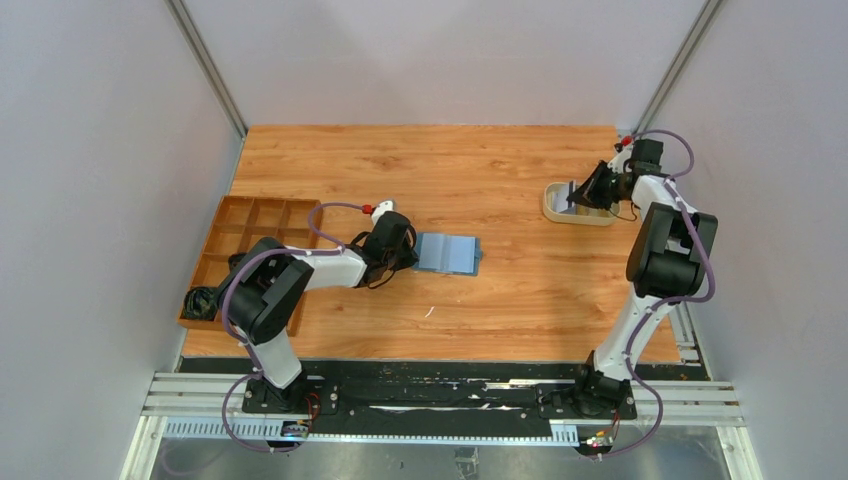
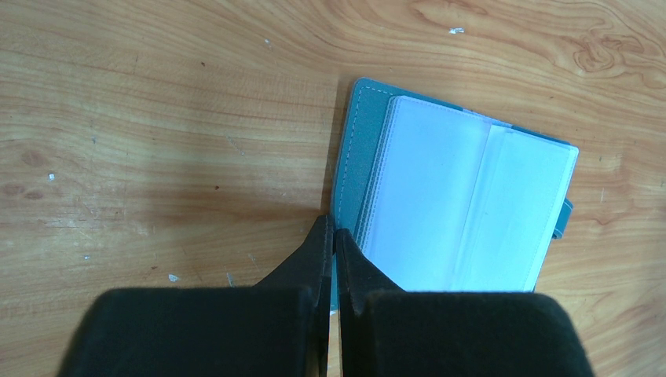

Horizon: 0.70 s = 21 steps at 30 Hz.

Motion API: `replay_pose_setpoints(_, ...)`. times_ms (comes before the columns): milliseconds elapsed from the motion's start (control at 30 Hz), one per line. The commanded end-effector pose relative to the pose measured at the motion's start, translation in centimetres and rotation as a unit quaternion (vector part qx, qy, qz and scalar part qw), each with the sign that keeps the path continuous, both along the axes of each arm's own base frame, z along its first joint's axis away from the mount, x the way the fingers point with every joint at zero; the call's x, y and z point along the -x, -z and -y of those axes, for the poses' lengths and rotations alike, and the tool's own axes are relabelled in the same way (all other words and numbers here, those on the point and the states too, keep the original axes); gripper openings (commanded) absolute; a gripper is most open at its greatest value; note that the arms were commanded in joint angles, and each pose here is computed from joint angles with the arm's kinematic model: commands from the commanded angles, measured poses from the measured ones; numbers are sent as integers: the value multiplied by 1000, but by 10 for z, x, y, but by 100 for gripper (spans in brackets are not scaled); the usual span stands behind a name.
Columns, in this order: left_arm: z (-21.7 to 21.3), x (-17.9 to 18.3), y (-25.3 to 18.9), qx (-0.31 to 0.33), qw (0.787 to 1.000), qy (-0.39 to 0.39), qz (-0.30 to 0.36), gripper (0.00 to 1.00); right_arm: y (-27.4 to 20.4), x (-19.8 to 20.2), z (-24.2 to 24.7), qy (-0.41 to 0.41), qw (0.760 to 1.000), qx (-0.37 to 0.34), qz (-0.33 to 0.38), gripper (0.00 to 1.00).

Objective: Take the credit cards out of the card holder

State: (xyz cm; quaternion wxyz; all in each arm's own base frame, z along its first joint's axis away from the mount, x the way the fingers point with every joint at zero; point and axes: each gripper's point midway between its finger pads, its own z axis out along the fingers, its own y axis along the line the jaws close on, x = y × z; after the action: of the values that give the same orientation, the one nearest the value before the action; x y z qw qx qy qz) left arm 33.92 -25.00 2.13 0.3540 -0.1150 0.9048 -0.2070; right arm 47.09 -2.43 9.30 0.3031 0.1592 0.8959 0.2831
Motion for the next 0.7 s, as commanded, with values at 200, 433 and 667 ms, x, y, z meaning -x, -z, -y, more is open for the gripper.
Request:
replay_pose_setpoints(200, -25, 34, 40, -61, 996, 13, -70, 0, 13, -11, 12, 15, 1000, -6, -22, 4)
replay_pose_setpoints(433, -26, 35, 39, -62, 996, 16, -69, 0, 23, -7, 28, 38, 997, 40, -55, 26)
replay_pose_setpoints(667, -27, 35, 38, -64, 995, 17, -69, 0, 34, -7, 40, 39, 993, 75, -87, 37)
